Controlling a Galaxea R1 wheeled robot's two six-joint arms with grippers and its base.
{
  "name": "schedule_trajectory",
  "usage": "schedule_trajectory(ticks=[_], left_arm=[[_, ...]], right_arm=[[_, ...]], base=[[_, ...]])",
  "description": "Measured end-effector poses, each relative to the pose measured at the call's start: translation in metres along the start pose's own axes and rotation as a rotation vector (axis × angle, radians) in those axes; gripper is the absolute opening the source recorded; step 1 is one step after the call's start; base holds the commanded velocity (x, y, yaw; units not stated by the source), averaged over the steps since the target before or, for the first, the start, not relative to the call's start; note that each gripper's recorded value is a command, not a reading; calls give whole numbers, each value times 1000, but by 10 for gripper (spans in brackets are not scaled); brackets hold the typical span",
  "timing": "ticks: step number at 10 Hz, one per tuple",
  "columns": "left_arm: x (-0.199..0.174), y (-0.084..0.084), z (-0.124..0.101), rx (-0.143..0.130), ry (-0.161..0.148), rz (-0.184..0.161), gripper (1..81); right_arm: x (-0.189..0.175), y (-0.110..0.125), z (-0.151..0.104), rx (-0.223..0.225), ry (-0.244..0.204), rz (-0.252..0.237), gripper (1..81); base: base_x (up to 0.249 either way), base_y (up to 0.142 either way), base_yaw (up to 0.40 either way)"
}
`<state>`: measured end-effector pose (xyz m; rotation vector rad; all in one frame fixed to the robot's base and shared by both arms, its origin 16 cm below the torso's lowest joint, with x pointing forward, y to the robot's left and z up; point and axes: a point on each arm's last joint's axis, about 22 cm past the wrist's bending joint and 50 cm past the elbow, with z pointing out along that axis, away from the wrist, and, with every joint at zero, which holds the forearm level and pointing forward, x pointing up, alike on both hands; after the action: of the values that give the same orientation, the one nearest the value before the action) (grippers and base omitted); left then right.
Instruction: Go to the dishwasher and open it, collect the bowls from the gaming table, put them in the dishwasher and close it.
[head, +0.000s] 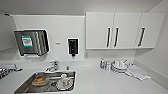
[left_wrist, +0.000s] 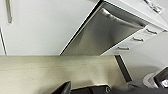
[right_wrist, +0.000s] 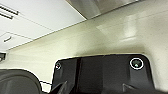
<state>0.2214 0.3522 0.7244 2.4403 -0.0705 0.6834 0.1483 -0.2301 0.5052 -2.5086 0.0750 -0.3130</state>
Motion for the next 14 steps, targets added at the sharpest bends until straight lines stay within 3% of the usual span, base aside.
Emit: schedule_trajectory(ticks=[3, 5, 6, 9, 12, 14], left_arm=[[30, 27, -23, -40, 44, 50, 811], [35, 46, -21, -77, 30, 63, 811], [40, 44, -17, -77, 27, 75, 811], [52, 27, 3, -67, 11, 64, 811], [80, 5, -7, -14, 56, 117, 811], [95, 20, -16, -32, 95, 140, 811]], right_arm=[[21, 9, 3, 6, 22, -15, 811], [20, 30, -1, -19, -1, 3, 811], [21, 35, 1, -22, -12, 11, 811], [30, 35, 20, -3, -34, 29, 811], [50, 38, 36, 10, -9, 15, 811], [62, 46, 46, 11, 11, 1, 811]], base=[[0, 0, 0], [0, 0, 0], [0, 0, 0], [0, 0, 0], [0, 0, 0], [0, 0, 0]])
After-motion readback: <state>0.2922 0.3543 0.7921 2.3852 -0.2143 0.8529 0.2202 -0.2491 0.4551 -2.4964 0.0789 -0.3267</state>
